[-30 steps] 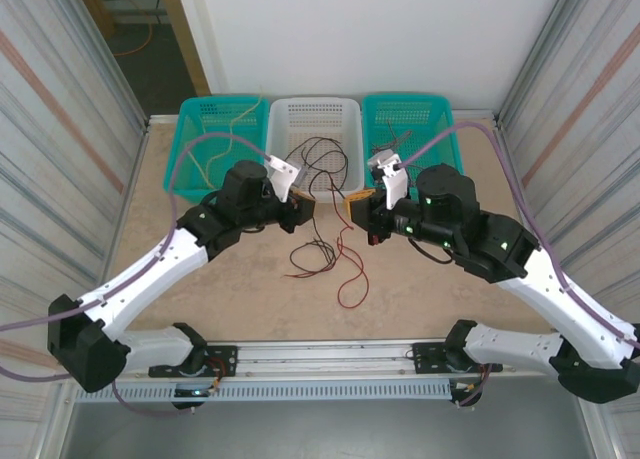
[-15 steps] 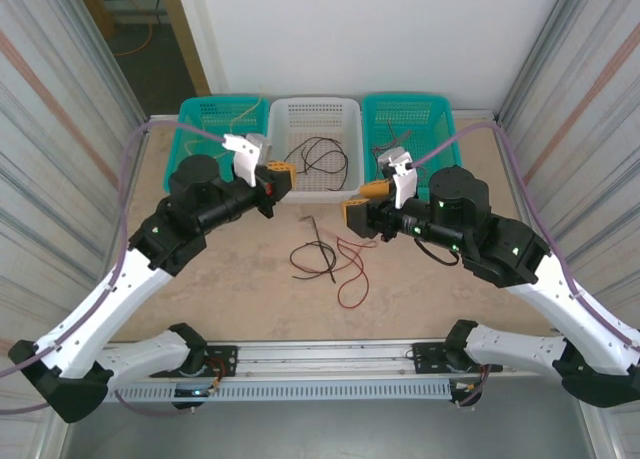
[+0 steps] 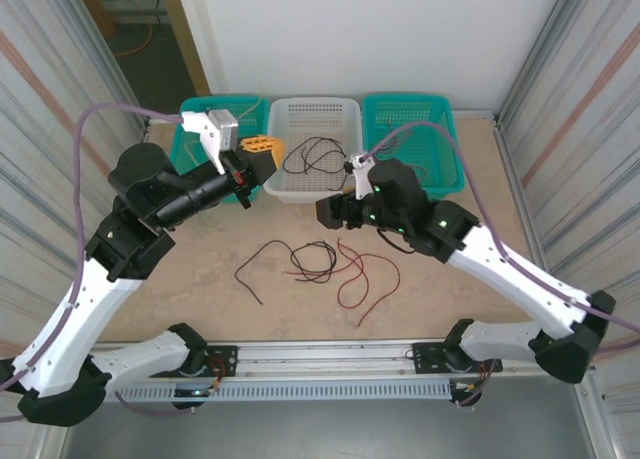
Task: Untangle the cables
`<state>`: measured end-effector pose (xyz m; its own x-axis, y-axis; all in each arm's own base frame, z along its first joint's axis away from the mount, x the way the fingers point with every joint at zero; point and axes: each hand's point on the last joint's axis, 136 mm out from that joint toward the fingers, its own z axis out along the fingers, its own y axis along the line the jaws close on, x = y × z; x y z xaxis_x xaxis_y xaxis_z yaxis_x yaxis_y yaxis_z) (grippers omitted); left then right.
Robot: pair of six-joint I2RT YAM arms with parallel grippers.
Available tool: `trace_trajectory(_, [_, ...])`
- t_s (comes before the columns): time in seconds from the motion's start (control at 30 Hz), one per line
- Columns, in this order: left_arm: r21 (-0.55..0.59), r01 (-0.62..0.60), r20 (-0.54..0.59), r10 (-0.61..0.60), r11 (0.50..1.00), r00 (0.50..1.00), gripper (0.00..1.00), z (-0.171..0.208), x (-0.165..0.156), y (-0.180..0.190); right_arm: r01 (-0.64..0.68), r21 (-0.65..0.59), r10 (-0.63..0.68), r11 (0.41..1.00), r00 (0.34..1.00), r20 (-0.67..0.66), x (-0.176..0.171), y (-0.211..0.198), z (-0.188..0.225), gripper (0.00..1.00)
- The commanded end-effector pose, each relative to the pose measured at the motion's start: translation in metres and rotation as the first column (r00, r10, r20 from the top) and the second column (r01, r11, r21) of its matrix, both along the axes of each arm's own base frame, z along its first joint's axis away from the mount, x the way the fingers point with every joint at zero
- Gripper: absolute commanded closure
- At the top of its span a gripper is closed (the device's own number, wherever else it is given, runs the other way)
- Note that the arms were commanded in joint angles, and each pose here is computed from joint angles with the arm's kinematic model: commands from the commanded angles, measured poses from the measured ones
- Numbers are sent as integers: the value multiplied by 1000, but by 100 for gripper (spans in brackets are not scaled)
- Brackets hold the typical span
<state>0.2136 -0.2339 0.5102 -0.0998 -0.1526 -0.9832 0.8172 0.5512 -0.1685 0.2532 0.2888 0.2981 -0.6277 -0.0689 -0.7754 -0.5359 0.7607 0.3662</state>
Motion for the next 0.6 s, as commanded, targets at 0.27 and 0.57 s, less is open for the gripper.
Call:
trace_trajectory(0.27, [477, -291, -498, 527, 829, 689, 69, -218, 69, 55, 26, -329, -160, 944, 907, -389, 5, -1, -169, 42])
trace_trajectory(0.57, [675, -335, -661, 741, 657, 121, 52, -366, 28, 146, 28, -464, -246, 885, 875, -416, 13, 0, -214, 50])
